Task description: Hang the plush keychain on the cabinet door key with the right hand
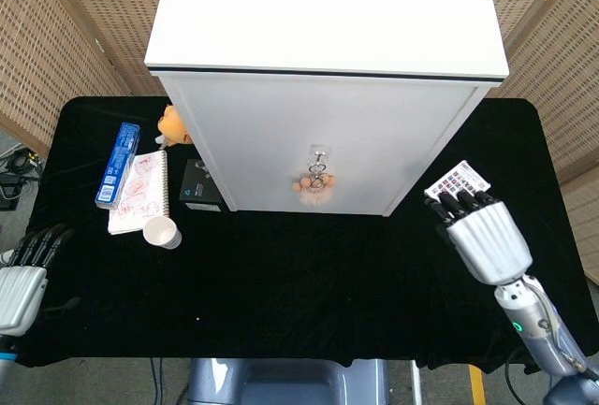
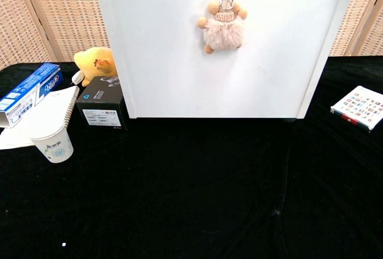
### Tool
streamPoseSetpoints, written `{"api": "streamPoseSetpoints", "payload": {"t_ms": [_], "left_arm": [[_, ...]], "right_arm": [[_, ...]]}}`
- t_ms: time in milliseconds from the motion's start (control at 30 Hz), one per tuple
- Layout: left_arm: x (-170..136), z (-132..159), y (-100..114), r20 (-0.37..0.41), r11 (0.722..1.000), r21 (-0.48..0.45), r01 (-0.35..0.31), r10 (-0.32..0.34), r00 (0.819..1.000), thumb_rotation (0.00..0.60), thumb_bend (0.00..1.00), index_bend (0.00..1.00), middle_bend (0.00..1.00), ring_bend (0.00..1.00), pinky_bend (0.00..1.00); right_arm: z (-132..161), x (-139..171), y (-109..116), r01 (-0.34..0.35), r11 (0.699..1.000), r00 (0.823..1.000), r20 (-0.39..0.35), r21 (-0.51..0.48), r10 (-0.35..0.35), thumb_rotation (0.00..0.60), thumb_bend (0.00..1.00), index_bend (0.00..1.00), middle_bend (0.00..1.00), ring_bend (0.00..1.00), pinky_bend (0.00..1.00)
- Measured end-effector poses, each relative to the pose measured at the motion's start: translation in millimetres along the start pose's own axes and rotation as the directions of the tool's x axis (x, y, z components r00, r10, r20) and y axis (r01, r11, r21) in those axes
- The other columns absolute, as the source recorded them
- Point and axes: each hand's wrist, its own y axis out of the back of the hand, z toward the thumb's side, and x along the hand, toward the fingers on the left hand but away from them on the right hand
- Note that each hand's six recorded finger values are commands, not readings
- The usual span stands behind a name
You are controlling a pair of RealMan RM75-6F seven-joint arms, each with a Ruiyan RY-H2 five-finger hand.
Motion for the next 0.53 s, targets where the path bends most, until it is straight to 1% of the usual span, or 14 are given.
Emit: {"api": "streamPoseSetpoints", "payload": {"t_ms": [33,100,167,200,233,300,333,367,400,467,533], "left_arm": [[-1,0,1,0.002,1.000,0.000,-0.005,0.005,1.000,0.600,0.00,0.00,0.00,0.00,0.00],[-3,0,3,0.001,1.000,0.005,-0.016,0.016,1.000,0.600,0.00,0.00,0.00,0.00,0.00],[-4,-1,4,0.000,0.999,0.018,-0.031,0.031,1.000,0.600,0.00,0.00,0.00,0.00,0.00],[-4,-1,5,0.000,0.999,0.024,-0.038,0.038,0.999,0.600,0.00,0.00,0.00,0.00,0.00],[-6,0,6,0.002,0.998,0.030,-0.048,0.048,0.999,0.600,0.00,0.00,0.00,0.00,0.00],[-8,0,7,0.006,0.998,0.031,-0.061,0.061,0.998,0.600,0.00,0.00,0.00,0.00,0.00],[-9,0,8,0.007,0.997,0.030,-0.069,0.068,0.998,0.600,0.00,0.00,0.00,0.00,0.00],[-11,0,9,0.009,0.997,0.028,-0.072,0.072,0.997,0.600,0.00,0.00,0.00,0.00,0.00],[-12,1,9,0.011,0.997,0.025,-0.074,0.074,0.997,0.600,0.00,0.00,0.00,0.00,0.00],[-13,0,10,0.013,0.997,0.022,-0.078,0.078,0.997,0.600,0.00,0.00,0.00,0.00,0.00],[-14,1,11,0.017,0.997,0.020,-0.081,0.081,0.997,0.600,0.00,0.00,0.00,0.00,0.00]], "right_arm": [[-4,9,-3,-0.030,1.000,0.999,0.026,-0.005,0.030,0.600,0.00,0.24,0.27,0.24,0.39],[-12,27,-10,-0.095,0.995,0.992,0.087,-0.018,0.096,0.600,0.00,0.15,0.15,0.11,0.26],[-20,43,-17,-0.154,0.988,0.978,0.140,-0.032,0.157,0.600,0.00,0.09,0.06,0.03,0.17],[-23,49,-21,-0.177,0.984,0.970,0.161,-0.038,0.181,0.600,0.00,0.06,0.03,0.01,0.14],[-26,56,-24,-0.199,0.979,0.962,0.181,-0.045,0.204,0.600,0.00,0.04,0.01,0.00,0.12],[-34,71,-31,-0.245,0.967,0.940,0.227,-0.066,0.254,0.600,0.00,0.01,0.00,0.00,0.08],[-38,79,-35,-0.266,0.961,0.928,0.249,-0.076,0.276,0.600,0.00,0.00,0.00,0.00,0.06],[-43,90,-39,-0.289,0.953,0.912,0.276,-0.090,0.303,0.600,0.00,0.00,0.00,0.00,0.05],[-46,97,-41,-0.301,0.948,0.902,0.292,-0.101,0.317,0.600,0.00,0.00,0.00,0.00,0.04],[-50,109,-45,-0.315,0.941,0.885,0.318,-0.126,0.339,0.600,0.00,0.00,0.00,0.00,0.03],[-52,116,-46,-0.316,0.938,0.876,0.335,-0.145,0.347,0.600,0.00,0.00,0.00,0.00,0.03]]}}
